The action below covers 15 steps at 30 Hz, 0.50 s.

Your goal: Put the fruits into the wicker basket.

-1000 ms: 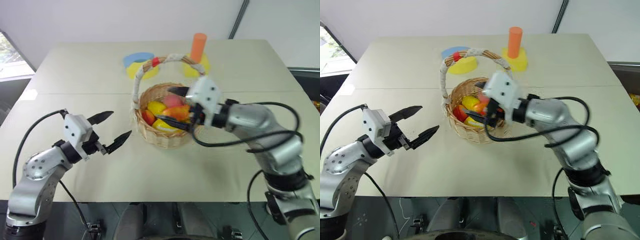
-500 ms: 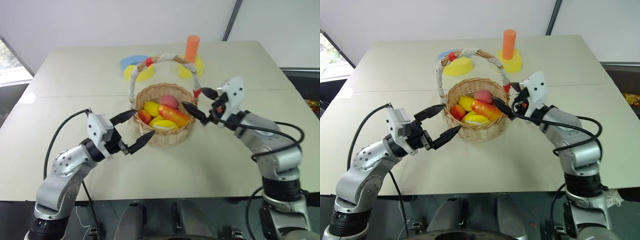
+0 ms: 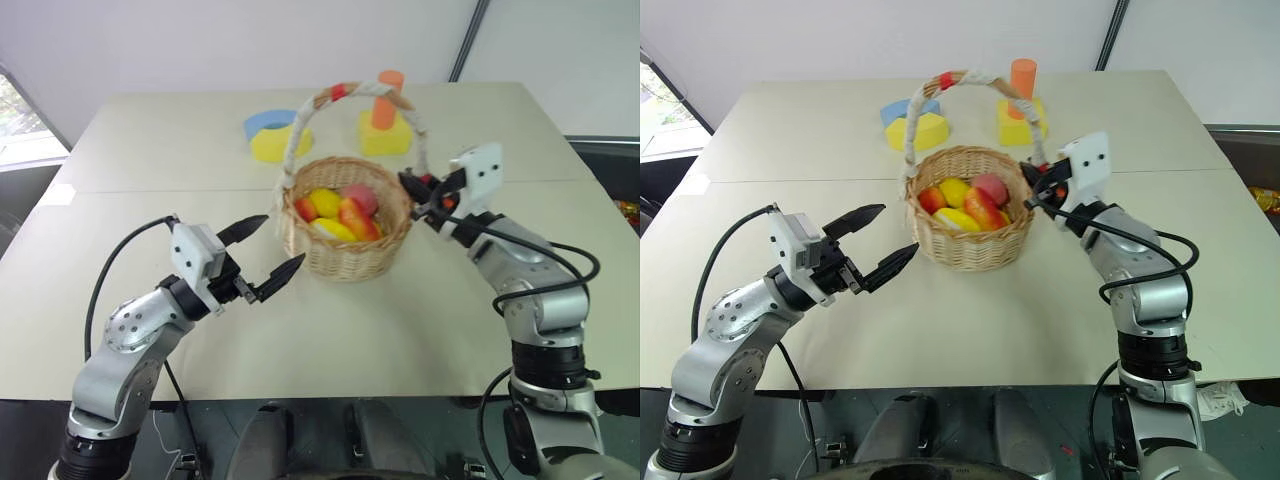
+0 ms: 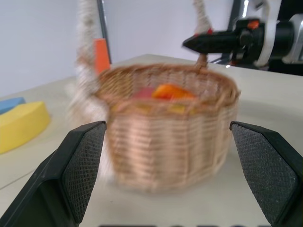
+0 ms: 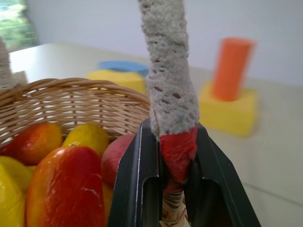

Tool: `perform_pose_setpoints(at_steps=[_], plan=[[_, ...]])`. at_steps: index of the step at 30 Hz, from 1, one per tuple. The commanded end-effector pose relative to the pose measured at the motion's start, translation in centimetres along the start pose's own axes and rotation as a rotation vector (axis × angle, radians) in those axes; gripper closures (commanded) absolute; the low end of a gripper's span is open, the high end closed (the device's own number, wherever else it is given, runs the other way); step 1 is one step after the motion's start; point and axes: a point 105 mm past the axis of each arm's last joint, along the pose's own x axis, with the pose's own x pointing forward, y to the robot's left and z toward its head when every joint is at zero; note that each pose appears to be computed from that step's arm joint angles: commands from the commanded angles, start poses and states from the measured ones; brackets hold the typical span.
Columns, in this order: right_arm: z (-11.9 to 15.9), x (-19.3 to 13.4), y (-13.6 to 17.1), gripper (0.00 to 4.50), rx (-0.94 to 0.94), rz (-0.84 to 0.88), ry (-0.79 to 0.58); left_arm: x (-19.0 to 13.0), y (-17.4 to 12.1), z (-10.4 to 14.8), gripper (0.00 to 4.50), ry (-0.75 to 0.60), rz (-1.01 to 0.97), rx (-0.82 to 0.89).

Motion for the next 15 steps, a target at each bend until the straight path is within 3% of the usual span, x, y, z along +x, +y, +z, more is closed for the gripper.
perform_pose_setpoints(at_steps=[1, 6, 11, 15], plan=[[1.7, -1.9, -7.4, 4.46, -0.104, -0.326, -0.041, 0.2, 0.2, 0.7, 0.00, -0.031, 0.008, 0.042], [-0.3, -2.8, -12.3, 4.46, -0.138, -0.514, 0.046, 0.8, 0.2, 0.6, 0.00, -0.041, -0.005, 0.043], [-0.8, -2.9, -13.8, 4.46, -0.117, -0.537, 0.046, 1.0, 0.6, 0.5, 0.00, -0.042, 0.004, 0.052], [-0.3, -3.9, -14.3, 2.53, -0.124, -0.525, 0.037, 0.9, 1.4, 0.2, 0.00, -0.031, 0.040, 0.043]])
